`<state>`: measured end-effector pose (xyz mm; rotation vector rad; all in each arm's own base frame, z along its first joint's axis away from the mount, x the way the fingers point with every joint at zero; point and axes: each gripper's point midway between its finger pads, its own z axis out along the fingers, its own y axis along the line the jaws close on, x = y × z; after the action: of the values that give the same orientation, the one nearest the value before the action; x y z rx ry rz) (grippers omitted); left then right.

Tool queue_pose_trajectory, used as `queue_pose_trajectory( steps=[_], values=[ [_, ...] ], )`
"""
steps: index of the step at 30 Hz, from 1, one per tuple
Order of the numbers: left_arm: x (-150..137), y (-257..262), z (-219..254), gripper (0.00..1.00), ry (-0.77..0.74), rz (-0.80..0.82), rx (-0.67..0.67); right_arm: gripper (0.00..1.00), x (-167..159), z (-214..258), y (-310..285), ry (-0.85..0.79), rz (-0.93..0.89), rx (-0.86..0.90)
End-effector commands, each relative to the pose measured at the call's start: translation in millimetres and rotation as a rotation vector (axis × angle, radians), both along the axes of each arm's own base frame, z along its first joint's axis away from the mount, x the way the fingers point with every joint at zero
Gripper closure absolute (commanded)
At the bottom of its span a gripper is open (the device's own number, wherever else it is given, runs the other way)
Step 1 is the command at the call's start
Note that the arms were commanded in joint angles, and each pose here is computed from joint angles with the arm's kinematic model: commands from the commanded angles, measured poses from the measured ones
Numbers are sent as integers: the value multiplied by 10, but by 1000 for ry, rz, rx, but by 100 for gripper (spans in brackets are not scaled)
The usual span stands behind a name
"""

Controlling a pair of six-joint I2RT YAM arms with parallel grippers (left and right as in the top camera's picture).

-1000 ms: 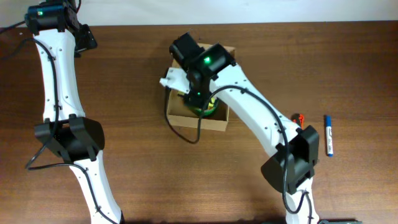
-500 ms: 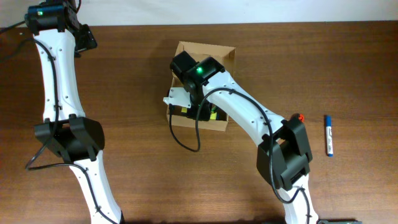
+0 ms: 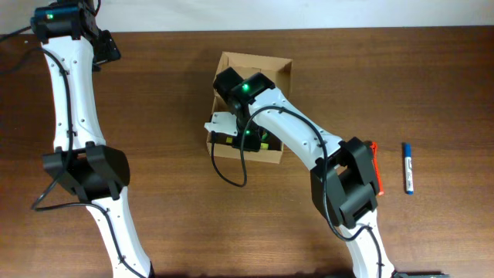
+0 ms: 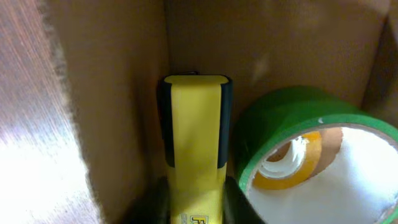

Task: Pack container
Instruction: 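Release the highlighter in the box and withdraw the right gripper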

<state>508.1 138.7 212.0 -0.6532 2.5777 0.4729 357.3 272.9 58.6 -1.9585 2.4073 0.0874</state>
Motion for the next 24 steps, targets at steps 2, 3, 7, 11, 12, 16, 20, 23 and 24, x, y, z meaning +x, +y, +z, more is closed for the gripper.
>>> queue_pose_trajectory(
  steps=[2,3,7,11,12,16,20,23,24],
  values=[
    [-43,16,152,0,-21,-9,12,75,1,-68,-16,22,-27,5],
    [-43,16,152,0,-21,-9,12,72,4,-68,-14,21,-27,6],
    [-43,16,152,0,-21,-9,12,61,22,-69,-19,14,-49,2],
    [-43,16,152,0,-21,-9,12,65,23,-69,-21,14,-50,2],
    [-43,16,152,0,-21,-9,12,73,24,-69,-21,13,-50,2],
    [-43,16,152,0,-21,-9,12,96,77,-28,-55,-18,-83,-15],
    [-43,16,152,0,-21,-9,12,96,190,324,-88,-115,-138,15],
    [-43,16,152,0,-21,-9,12,96,387,852,-224,-237,-253,104],
    [-43,16,152,0,-21,-9,12,96,432,1016,-295,-268,-286,131]
  ],
)
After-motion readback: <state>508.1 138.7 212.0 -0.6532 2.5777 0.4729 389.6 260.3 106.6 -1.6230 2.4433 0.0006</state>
